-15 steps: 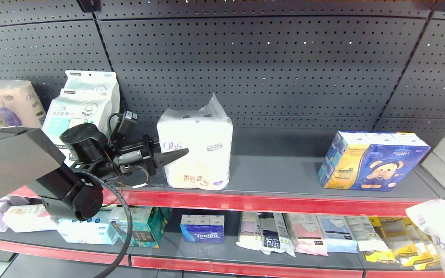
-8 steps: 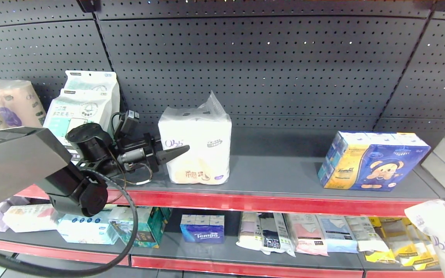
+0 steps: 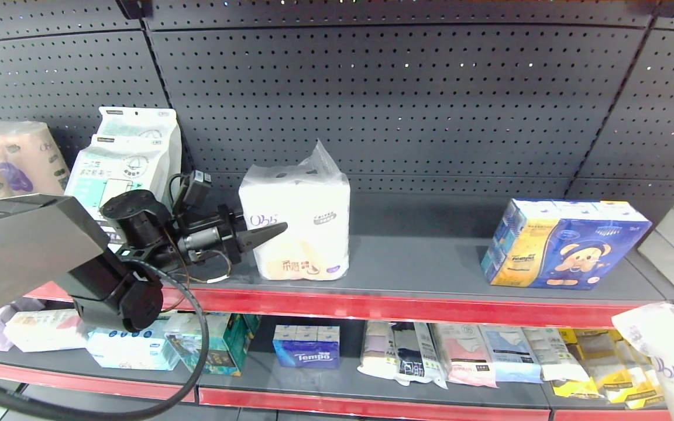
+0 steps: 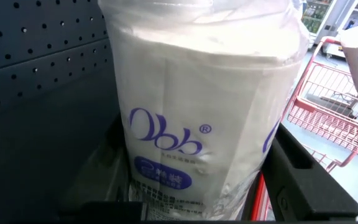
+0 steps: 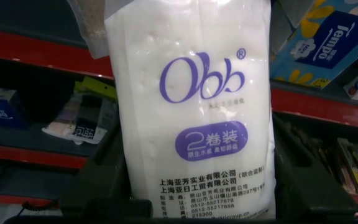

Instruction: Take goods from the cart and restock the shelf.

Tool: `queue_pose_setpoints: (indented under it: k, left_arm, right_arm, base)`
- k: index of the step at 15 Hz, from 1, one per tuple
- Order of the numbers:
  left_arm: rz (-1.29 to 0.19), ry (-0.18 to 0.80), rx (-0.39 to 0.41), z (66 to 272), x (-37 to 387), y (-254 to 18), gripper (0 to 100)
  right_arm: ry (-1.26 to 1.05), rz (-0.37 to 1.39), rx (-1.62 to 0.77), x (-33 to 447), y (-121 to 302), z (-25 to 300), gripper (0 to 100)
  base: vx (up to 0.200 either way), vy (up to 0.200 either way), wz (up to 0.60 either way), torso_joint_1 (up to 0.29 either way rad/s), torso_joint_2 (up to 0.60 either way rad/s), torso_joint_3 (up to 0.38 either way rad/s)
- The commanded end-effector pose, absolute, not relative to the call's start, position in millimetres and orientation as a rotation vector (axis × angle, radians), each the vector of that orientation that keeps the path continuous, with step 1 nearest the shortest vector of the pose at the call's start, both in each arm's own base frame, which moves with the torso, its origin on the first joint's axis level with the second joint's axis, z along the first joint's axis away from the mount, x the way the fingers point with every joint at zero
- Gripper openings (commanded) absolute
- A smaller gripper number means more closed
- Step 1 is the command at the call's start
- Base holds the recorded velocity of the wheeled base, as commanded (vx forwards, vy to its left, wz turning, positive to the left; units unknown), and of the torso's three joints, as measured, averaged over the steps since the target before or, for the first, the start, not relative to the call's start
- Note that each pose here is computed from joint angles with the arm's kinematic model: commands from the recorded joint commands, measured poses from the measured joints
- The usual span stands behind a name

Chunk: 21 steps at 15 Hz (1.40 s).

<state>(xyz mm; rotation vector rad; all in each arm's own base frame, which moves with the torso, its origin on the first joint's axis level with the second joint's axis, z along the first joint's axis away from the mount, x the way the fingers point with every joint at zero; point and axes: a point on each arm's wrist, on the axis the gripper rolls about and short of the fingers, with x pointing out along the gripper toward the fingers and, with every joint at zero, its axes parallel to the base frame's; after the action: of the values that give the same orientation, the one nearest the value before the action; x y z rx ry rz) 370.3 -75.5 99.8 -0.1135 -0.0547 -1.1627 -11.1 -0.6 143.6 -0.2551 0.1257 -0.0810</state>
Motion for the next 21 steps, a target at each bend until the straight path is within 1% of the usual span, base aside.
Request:
queue_pose_setpoints:
  k: [1,6,14,21]
  left_arm:
    - [-1.163,-0.049,-0.117,98.5,370.8,-75.3,0]
    - [-1.154,-0.051,-0.117,98.8,370.7,-74.7,0]
    - [-1.218,-0.039,-0.111,98.6,368.0,-76.1,0]
    - [-1.219,-0.031,-0.114,94.6,370.2,-76.5,0]
  right_arm:
    - [0.127,-0.081,-0.256,-11.0,-0.6,143.5,0]
    - [0.131,-0.079,-0.256,-10.5,-0.6,143.1,0]
    - [0.128,-0.081,-0.256,-10.8,-0.6,143.5,0]
    - [0.128,-0.081,-0.256,-10.8,-0.6,143.5,0]
  base:
    - [0.000,0.000,0.00,0.000,0.00,0.000]
    - [0.000,0.000,0.00,0.000,0.00,0.000]
    - [0.000,0.000,0.00,0.000,0.00,0.000]
    - [0.000,0.000,0.00,0.000,0.00,0.000]
